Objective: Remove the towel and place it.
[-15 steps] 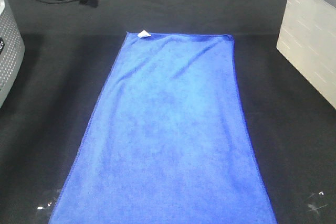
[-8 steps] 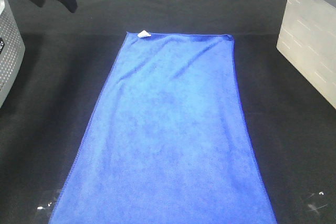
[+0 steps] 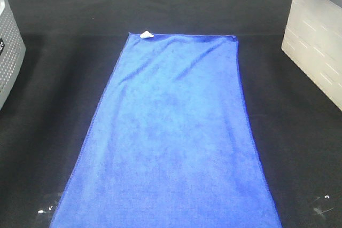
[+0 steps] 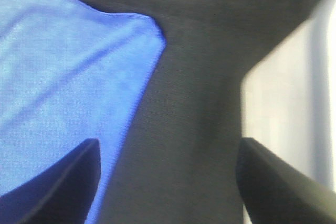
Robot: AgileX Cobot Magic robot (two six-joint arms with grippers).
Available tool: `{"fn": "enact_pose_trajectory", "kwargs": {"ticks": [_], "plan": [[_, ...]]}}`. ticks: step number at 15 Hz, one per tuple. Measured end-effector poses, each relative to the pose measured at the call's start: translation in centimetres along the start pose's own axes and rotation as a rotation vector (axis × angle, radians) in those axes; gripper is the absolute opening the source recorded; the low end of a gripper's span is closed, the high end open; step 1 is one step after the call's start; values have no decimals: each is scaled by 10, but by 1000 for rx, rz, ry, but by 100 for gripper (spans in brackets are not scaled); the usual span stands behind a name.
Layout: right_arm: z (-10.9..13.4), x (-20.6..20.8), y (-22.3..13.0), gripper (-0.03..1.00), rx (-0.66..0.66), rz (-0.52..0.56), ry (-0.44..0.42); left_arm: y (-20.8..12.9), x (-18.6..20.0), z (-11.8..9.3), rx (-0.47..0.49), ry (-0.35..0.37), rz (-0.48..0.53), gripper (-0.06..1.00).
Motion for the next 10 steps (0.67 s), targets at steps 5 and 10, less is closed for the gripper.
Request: {"fn": "enact_pose_trajectory", "kwargs": {"ticks": [5,10], "plan": [[0,55,-1,70,4,-53,-62,-21,35,46,126,62,52,76],[16,108,-30,70,-38,-52,-37,-69,89,49,115,92,109,76]]}}
Point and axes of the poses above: a point on each arm's last joint axis where the gripper is mounted, x pointing back along that axis away from the gripper, z along the wrist's bending axis when the last joint is at zero, y = z × x, the point moved 1 cm from there along -x, pointing out along that axis toward the gripper, and after that the axes turned 11 degrees about x, right-handed, at the moved point
